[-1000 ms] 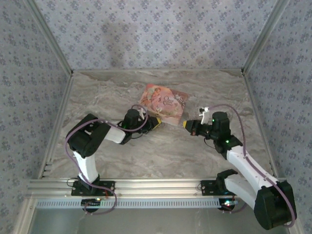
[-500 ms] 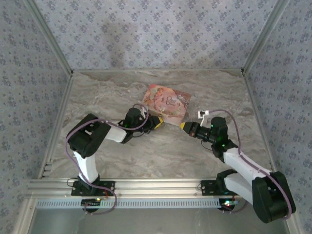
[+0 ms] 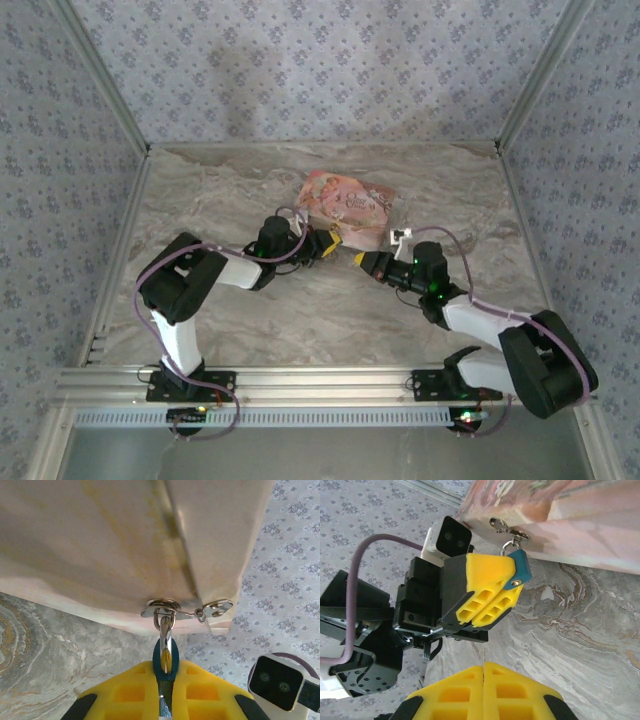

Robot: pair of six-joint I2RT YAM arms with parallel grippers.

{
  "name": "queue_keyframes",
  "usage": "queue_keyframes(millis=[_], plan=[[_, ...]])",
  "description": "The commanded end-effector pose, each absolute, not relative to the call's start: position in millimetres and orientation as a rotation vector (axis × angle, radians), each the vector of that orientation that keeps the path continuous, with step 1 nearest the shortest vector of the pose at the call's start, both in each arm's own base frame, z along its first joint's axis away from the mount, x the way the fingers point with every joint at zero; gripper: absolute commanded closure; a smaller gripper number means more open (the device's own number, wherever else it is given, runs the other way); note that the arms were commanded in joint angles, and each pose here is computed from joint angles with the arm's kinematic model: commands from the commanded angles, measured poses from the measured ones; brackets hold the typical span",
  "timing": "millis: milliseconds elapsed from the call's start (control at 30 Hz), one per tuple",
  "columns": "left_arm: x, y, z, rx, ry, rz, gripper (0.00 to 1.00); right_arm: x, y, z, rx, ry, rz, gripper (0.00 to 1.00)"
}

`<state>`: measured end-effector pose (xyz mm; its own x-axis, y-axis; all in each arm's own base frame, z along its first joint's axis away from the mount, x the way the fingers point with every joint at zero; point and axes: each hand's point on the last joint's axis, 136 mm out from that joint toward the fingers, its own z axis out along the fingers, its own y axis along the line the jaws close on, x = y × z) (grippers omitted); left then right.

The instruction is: Unlock the padlock with the key

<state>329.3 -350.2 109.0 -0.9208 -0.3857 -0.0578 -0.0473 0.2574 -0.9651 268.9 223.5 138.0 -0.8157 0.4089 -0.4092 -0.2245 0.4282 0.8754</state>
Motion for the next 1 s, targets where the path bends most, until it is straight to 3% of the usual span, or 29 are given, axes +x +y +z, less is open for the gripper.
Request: queue_keyframes(millis=[0,967], plan=[[328,-364,151,-0.275,2.119,-1.83,0.92,277,224,144,0.199,2.039,1.406,1.0],[325,-377,152,-0.292,2.053,-1.903,0.91,302,225,128,0.471,1.969,1.411,1.0]])
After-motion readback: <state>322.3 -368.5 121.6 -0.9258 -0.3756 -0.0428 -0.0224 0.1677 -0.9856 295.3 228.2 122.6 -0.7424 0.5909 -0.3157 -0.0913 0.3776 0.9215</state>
